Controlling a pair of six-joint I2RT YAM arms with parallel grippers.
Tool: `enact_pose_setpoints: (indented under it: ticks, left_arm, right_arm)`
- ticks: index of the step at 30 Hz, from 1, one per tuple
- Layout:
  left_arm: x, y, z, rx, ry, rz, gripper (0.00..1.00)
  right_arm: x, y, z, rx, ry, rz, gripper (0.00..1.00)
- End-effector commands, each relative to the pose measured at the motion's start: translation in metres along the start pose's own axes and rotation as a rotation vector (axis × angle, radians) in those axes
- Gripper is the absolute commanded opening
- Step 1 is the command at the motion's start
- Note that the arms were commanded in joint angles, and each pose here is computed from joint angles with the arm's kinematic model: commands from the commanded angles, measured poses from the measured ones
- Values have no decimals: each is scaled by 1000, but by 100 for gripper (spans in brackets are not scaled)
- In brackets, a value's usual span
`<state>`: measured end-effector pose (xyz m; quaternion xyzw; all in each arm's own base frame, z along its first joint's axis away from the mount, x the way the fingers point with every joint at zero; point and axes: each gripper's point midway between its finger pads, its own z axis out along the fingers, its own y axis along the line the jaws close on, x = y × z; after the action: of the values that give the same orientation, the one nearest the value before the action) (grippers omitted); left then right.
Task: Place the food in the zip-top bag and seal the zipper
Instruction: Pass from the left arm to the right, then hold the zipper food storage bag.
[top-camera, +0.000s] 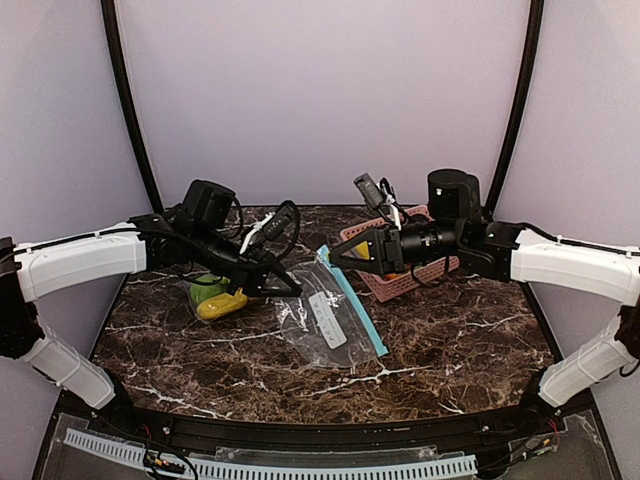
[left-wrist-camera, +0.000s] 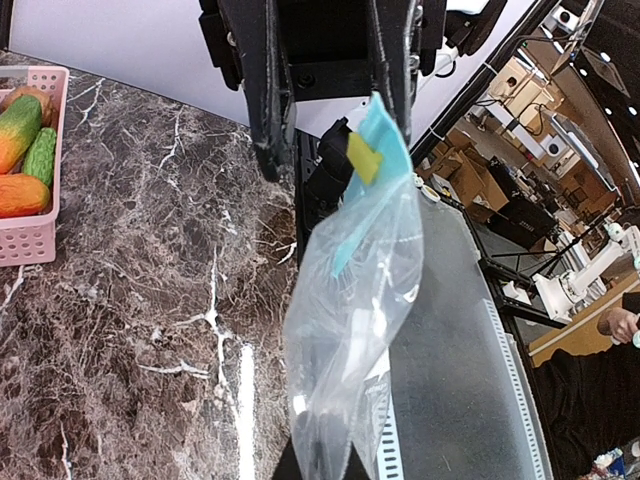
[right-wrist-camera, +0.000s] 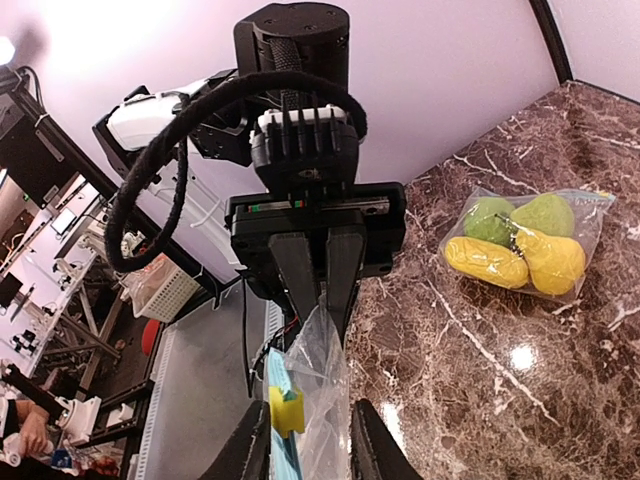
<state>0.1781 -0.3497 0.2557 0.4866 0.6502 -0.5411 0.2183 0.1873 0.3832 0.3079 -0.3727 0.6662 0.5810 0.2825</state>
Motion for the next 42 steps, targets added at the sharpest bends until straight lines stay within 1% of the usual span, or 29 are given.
enact_pose_setpoints:
  ticks: [1,4,5,7,8,9,10,11,12,13,14,16,19,20,22,24,25,26,27,28,29,31,35,37,38,39,40,41,42]
  left_arm:
    - [3,-7,0,21,3,25,1]
    - [3,-6,0,13,4,22,1]
    - [4,-5,0,9,5,21,1]
    - [3,-5,0,5,4,24,1]
    - [2,-4,0,-1,3,21,4]
    - [2,-4,0,-4,3,19,13]
    - [0,-4,-1,-6,1,18,35]
    - [-3,-4,-1,-5,-5,22,46]
    - [-7,-5,-1,-6,-11,24,62]
    - [-11,-5,-2,-7,-22,35,67]
    - [-17,-5,-2,-13,-33,41,75]
    - [-34,-9,-4,-13,-68,49,84]
    - [-51,-15,-8,-6,-102,72,90]
    - [-58,-18,-9,-5,-120,84,91]
    - [-65,-20,-9,-1,-140,94,89]
    - [-68,-21,-6,10,-150,93,81]
    - [-68,-20,-5,16,-149,83,74]
    - [-68,-19,-2,23,-147,81,71]
    - [-67,-17,0,27,-141,69,64]
    - [-66,-17,2,30,-138,68,60]
    - [-65,-17,4,33,-133,63,53]
    - [-61,-16,9,41,-125,53,46]
    - [-55,-15,14,52,-112,31,42]
    - [-55,-16,16,62,-116,35,35]
    - [-56,-16,16,66,-117,37,29]
    - [-55,-16,17,71,-114,34,27]
    - [-55,-16,17,72,-112,33,21]
    - [-54,-15,18,74,-110,32,19]
    - [-53,-15,18,74,-109,30,13]
  right_arm:
    - [-14,10,0,-48,-22,-27,23]
    - [-13,11,0,-57,-19,-24,13]
    - [-13,12,0,-61,-18,-24,7]
    - [-12,12,0,-59,-18,-23,2]
    - [-10,11,-1,-56,-17,-23,0]
    - [-10,10,-1,-51,-17,-23,0]
    - [-9,9,-1,-47,-14,-22,0]
    - [-8,9,-1,-45,-10,-24,0]
    - [-7,8,0,-43,-6,-21,0]
    - [-6,6,1,-40,0,-17,0]
    - [-5,5,1,-37,6,-16,0]
    - [-3,2,2,-26,17,-17,0]
    - [1,-1,3,-7,29,-13,0]
    - [2,-1,2,-6,31,-13,0]
    - [5,-2,3,-3,38,-8,0]
    - [7,-2,3,-1,42,-8,0]
    - [8,-2,3,0,44,-9,0]
    - [8,-1,3,0,45,-10,0]
    - [9,0,3,-1,46,-11,0]
    - [9,0,3,0,47,-13,0]
    - [9,0,3,1,48,-12,0]
    - [10,0,3,4,50,-12,0]
    - [10,-1,5,3,56,-11,0]
    - [10,-1,6,6,61,-8,0]
    - [11,-2,7,6,64,-8,0]
    - [11,-2,8,7,67,-8,0]
    - [11,-2,9,6,69,-8,0]
    - [11,-2,9,5,70,-9,0]
    - [11,-2,10,6,71,-10,0]
